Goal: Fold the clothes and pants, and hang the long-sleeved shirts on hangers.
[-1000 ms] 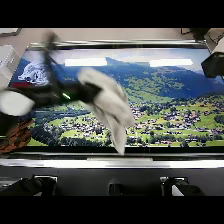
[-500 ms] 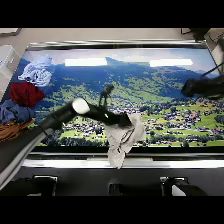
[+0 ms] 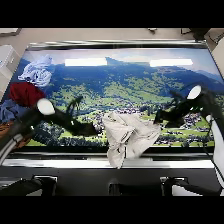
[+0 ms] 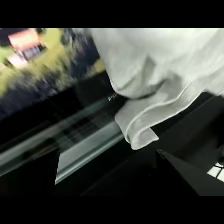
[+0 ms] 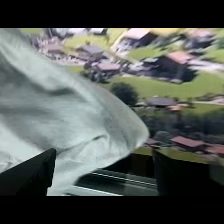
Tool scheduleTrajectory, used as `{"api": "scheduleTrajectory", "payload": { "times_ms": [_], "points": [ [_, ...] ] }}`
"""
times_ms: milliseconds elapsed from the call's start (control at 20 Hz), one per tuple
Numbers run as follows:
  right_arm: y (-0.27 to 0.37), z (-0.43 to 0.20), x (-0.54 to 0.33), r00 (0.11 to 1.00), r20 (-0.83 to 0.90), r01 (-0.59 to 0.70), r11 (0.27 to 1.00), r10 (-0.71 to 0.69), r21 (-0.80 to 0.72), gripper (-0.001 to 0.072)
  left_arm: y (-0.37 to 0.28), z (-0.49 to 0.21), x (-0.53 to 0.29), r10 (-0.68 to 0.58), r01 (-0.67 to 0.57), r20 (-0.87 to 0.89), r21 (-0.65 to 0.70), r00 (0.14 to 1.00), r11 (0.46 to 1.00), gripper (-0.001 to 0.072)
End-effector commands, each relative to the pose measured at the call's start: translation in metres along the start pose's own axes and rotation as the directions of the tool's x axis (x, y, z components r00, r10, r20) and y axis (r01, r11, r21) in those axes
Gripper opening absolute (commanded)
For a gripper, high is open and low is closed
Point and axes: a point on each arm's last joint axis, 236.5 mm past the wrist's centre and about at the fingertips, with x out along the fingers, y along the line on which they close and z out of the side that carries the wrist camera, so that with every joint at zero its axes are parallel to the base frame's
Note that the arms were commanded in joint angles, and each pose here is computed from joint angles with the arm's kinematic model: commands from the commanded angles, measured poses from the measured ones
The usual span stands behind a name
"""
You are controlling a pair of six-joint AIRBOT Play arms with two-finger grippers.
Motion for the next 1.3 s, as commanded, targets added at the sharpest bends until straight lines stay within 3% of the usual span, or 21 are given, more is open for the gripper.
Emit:
{"api": "scheduleTrajectory", "payload": {
  "times_ms": [0,200,450,600,650,700,750,850,950,1050,1100,1250],
  "points": [
    [0.011,-0.018,0.033,0.992,-0.071,-0.099,0.995,0.1,0.016,0.0669,-0.009,-0.047,0.059,-0.074,0.073,-0.019,-0.057,0.997,0.996,0.0709],
    [0.006,-0.014,0.034,0.995,-0.053,-0.078,0.997,0.079,0.013,0.0671,-0.032,-0.061,0.104,-0.052,0.052,-0.003,0.015,0.999,0.999,0.0708],
    [0.002,-0.001,0.038,0.998,0.007,-0.069,0.997,0.068,0.028,0.0671,-0.031,-0.048,0.129,-0.049,0.051,0.058,-0.044,0.997,0.998,0.0679],
    [-0.003,-0.003,0.052,0.997,0.015,-0.07,0.996,0.069,0.054,0.0663,-0.026,-0.036,0.131,-0.034,0.04,0.103,-0.053,0.994,0.998,0.0304],
    [-0.004,-0.003,0.056,0.997,0.022,-0.074,0.995,0.073,0.063,0.0525,-0.026,-0.033,0.131,-0.033,0.039,0.113,-0.053,0.993,0.998,0.018],
    [-0.004,-0.003,0.057,0.997,0.026,-0.073,0.995,0.071,0.063,0.0278,-0.026,-0.033,0.13,-0.033,0.039,0.116,-0.051,0.993,0.998,0.0037],
    [-0.002,0.0,0.055,0.996,0.034,-0.081,0.995,0.079,0.064,0.0053,-0.027,-0.031,0.128,-0.036,0.041,0.121,-0.038,0.992,0.998,0.0023],
    [0.008,0.014,0.029,0.993,0.09,-0.083,0.996,0.081,0.016,0.0043,-0.035,-0.012,0.11,-0.042,0.032,0.175,0.06,0.984,0.998,0.002],
    [0.021,0.053,-0.036,0.959,0.28,-0.023,0.997,0.044,-0.077,0.0043,-0.035,0.025,0.057,0.025,-0.08,0.281,0.187,0.959,0.979,0.0019],
    [0.045,0.092,-0.145,0.828,0.56,0.084,0.983,0.023,-0.164,0.0043,-0.016,0.069,-0.039,0.179,-0.283,0.44,0.182,0.88,0.942,0.0019],
    [0.064,0.1,-0.217,0.706,0.708,0.149,0.97,0.032,-0.192,0.0044,-0.014,0.089,-0.101,0.232,-0.372,0.544,0.162,0.806,0.914,0.002],
    [0.11,0.053,-0.398,0.314,0.946,0.311,0.933,0.082,-0.183,0.0045,-0.067,0.108,-0.311,0.157,-0.448,0.878,0.071,0.452,0.891,0.002]
  ]
}}
